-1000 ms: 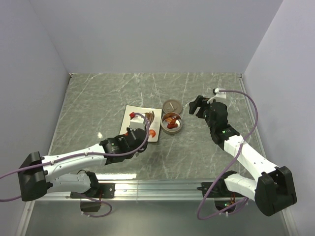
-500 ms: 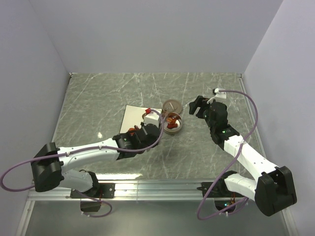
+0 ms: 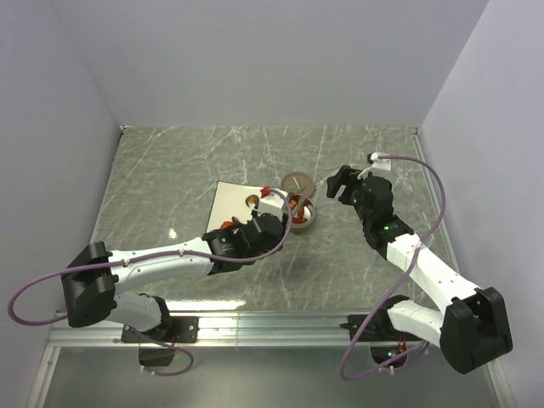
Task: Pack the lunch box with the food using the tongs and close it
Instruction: Place the food into the lunch box, then pick up the food using the clamp
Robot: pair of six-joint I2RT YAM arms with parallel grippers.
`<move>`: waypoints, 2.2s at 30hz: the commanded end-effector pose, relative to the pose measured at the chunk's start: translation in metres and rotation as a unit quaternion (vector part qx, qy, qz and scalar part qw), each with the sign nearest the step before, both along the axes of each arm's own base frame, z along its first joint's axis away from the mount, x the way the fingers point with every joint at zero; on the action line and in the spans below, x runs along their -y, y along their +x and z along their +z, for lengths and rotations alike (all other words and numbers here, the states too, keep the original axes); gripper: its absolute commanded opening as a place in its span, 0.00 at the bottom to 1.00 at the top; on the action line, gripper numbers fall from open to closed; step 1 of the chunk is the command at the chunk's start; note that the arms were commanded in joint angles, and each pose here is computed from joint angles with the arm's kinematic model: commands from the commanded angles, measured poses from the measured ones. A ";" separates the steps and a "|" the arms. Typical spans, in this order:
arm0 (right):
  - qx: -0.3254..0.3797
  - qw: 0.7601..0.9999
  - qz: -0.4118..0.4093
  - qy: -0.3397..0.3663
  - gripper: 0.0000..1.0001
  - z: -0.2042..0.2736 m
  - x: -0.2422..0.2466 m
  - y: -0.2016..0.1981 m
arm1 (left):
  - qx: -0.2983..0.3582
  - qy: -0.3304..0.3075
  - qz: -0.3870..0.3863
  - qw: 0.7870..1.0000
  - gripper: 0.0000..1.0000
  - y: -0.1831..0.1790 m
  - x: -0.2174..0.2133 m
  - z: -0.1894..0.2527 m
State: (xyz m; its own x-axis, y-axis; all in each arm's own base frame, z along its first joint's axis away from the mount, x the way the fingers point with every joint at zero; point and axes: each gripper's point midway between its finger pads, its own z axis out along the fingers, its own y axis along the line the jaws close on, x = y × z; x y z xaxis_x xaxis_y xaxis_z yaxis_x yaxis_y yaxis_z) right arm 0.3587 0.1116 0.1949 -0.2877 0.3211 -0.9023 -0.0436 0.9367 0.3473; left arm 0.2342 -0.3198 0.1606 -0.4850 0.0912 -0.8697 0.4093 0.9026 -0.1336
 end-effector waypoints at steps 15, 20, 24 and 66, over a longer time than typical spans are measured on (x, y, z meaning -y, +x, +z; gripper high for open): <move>0.012 1.000 -0.009 0.003 0.82 0.007 0.004 0.005 | -0.024 -0.002 0.105 0.994 0.43 -0.024 -0.083 -0.014; 0.009 1.000 -0.004 0.004 0.82 0.005 0.001 0.006 | -0.031 -0.023 0.160 0.986 0.43 -0.033 -0.120 -0.020; 0.009 1.000 0.000 0.005 0.82 0.005 0.000 0.006 | -0.028 -0.031 0.171 0.984 0.43 -0.034 -0.127 -0.023; -0.003 1.000 -0.002 -0.004 0.82 -0.004 0.000 0.012 | -0.023 -0.021 0.130 0.991 0.42 0.023 -0.078 -0.039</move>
